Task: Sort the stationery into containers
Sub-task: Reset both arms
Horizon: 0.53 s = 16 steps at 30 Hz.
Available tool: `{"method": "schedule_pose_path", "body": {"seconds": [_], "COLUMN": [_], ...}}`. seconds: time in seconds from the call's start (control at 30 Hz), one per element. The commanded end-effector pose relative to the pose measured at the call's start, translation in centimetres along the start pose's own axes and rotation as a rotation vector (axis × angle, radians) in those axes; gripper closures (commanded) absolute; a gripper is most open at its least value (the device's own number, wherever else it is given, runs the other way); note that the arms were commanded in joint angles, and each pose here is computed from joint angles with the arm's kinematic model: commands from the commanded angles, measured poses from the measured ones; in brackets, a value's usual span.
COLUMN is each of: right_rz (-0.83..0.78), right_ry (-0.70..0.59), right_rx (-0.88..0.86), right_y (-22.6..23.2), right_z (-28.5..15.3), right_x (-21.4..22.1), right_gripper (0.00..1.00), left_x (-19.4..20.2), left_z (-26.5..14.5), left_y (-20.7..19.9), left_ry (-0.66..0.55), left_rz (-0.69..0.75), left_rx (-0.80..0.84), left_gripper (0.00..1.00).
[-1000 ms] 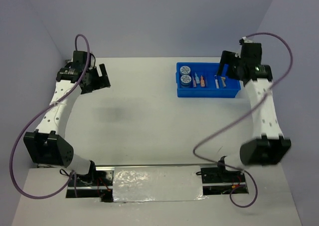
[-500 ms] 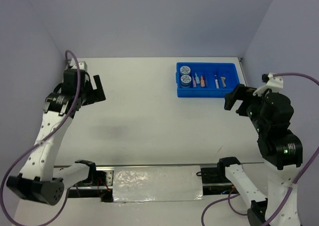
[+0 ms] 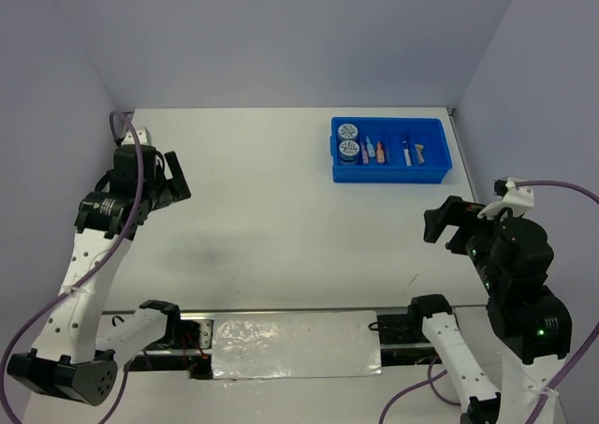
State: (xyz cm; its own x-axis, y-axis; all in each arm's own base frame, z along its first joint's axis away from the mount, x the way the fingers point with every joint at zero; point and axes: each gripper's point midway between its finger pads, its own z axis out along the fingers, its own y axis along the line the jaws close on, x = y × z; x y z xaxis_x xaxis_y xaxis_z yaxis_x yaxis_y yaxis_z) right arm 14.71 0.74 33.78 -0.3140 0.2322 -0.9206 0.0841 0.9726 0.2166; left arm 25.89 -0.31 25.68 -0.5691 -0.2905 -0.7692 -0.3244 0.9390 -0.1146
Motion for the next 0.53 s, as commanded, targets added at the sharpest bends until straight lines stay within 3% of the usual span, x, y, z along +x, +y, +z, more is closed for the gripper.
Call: {"method": "schedule_pose_path", "body": {"seconds": [0.0, 0.5], "right_rz": [-0.016, 0.0], "right_ry": [0.022, 0.016], "right_rx": [0.012, 0.017], "right_y": [-0.2, 0.1], "right_z": [0.7, 2.8], "right_x": [0.3, 0.0], "right_gripper": [0.0, 0.0], "left_x": [-1.6, -2.4], "left_z": [-0.5, -0.1], "left_y": [-0.6, -0.3], "left_ry": [-0.05, -0.064], "left_rz": [-0.029, -0.022], "left_rx": [0.02, -0.02], "left_gripper": [0.01, 0.01]}}
